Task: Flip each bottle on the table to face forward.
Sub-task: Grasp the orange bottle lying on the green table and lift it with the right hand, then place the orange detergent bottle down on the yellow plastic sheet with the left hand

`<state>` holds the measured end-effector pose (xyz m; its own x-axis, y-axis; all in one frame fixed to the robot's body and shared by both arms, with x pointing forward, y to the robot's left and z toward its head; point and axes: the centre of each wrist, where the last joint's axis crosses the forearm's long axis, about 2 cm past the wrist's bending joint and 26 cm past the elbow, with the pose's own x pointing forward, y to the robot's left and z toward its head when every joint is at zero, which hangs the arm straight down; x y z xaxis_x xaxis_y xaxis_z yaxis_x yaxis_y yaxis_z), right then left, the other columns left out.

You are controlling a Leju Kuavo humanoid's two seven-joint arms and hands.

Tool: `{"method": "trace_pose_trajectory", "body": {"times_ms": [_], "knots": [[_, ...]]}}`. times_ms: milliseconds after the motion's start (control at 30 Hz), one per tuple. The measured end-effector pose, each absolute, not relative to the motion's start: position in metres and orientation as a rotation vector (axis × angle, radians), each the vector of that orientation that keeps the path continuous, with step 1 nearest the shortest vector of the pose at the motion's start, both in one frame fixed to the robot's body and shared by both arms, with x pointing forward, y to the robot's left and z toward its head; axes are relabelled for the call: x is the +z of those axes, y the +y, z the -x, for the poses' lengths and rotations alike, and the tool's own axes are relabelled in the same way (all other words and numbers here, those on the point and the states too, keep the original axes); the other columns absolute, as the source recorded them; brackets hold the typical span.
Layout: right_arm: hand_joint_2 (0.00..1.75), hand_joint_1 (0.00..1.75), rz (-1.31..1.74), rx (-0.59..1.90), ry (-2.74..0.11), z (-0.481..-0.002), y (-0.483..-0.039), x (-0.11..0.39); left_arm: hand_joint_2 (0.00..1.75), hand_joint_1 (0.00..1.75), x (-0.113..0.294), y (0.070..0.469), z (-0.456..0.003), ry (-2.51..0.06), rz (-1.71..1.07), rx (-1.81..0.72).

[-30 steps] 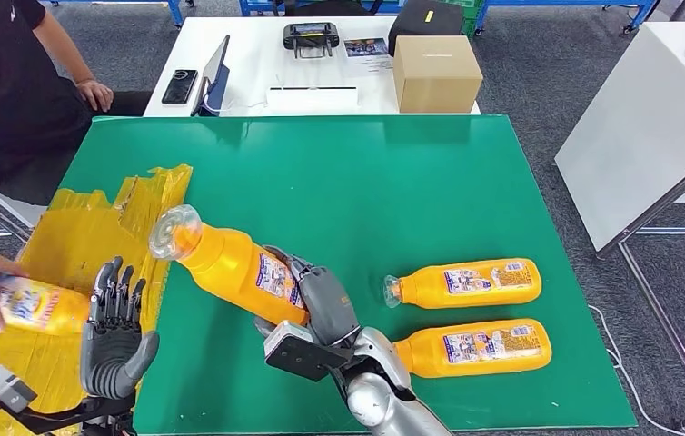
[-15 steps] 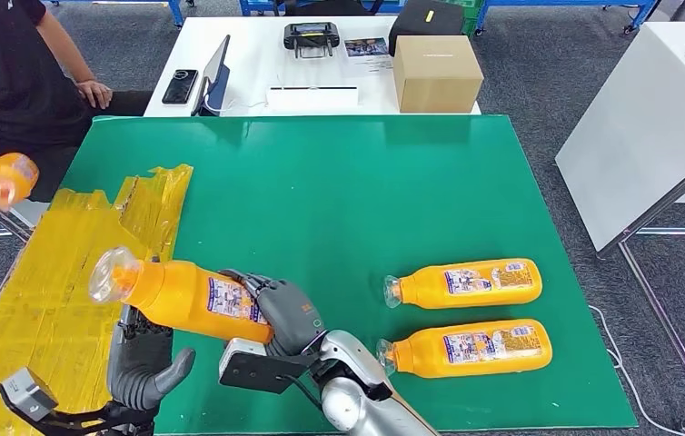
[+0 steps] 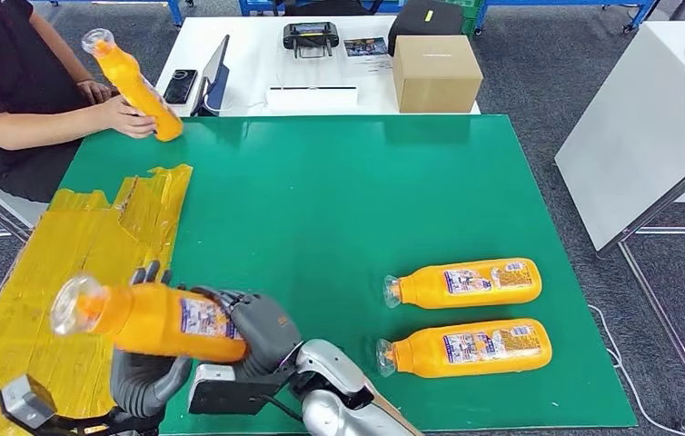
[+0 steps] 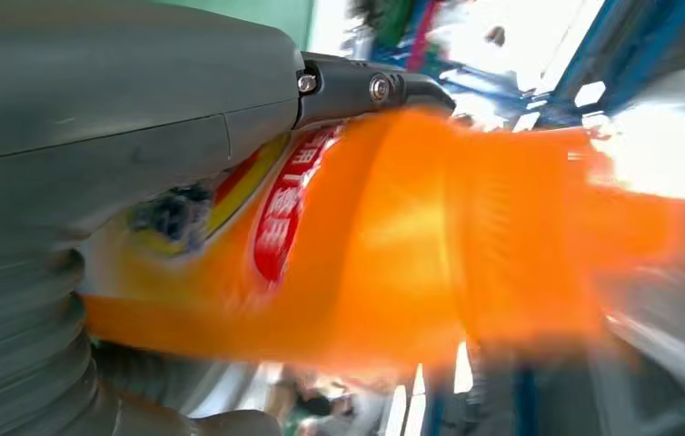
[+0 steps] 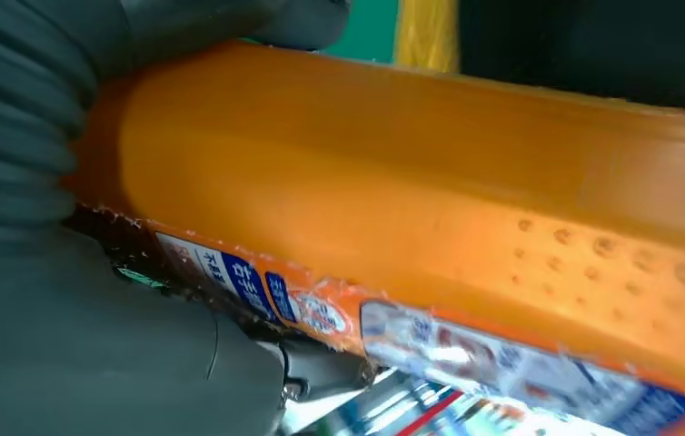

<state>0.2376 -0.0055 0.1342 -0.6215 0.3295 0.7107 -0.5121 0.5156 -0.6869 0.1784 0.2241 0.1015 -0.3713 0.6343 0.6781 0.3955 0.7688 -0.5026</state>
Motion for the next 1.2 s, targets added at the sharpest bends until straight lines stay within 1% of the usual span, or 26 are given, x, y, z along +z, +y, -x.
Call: {"method": "trace_pose_trajectory", "body": {"times_ms": [100, 133, 233, 267, 1000, 1033, 1133, 1167, 1200], "knots": [[1.75, 1.75, -0.162, 1.296, -1.912, -0.233, 0.001, 0.135, 1.75, 0.00, 0.100, 0.224, -0.176, -2.007, 0.762, 0.330], [1.75, 1.75, -0.167, 1.318, -1.919, -0.232, 0.003, 0.136, 1.75, 0.09, 0.099, 0.224, -0.176, -2.008, 0.753, 0.333], [1.75, 1.75, -0.180, 1.367, -1.931, -0.228, 0.008, 0.136, 1.75, 1.40, 0.095, 0.226, -0.172, -2.004, 0.726, 0.338], [1.75, 1.75, -0.182, 1.377, -1.933, -0.228, 0.009, 0.137, 1.75, 1.75, 0.094, 0.227, -0.171, -2.002, 0.718, 0.338], [1.75, 1.75, -0.183, 1.424, -1.919, -0.226, 0.012, 0.133, 1.75, 1.75, 0.086, 0.234, -0.167, -1.999, 0.695, 0.356], [1.75, 1.65, -0.180, 1.423, -1.920, -0.226, 0.012, 0.132, 1.75, 1.75, 0.086, 0.234, -0.167, -2.000, 0.694, 0.356], [1.75, 0.34, -0.166, 1.418, -1.925, -0.225, 0.011, 0.132, 1.75, 1.75, 0.086, 0.235, -0.167, -2.001, 0.688, 0.354], [1.75, 0.00, -0.161, 1.415, -1.926, -0.225, 0.011, 0.132, 1.75, 1.75, 0.086, 0.235, -0.167, -2.001, 0.686, 0.353], [1.75, 0.00, -0.154, 1.412, -1.926, -0.224, 0.011, 0.131, 1.75, 1.75, 0.086, 0.236, -0.167, -2.000, 0.682, 0.351]]}}
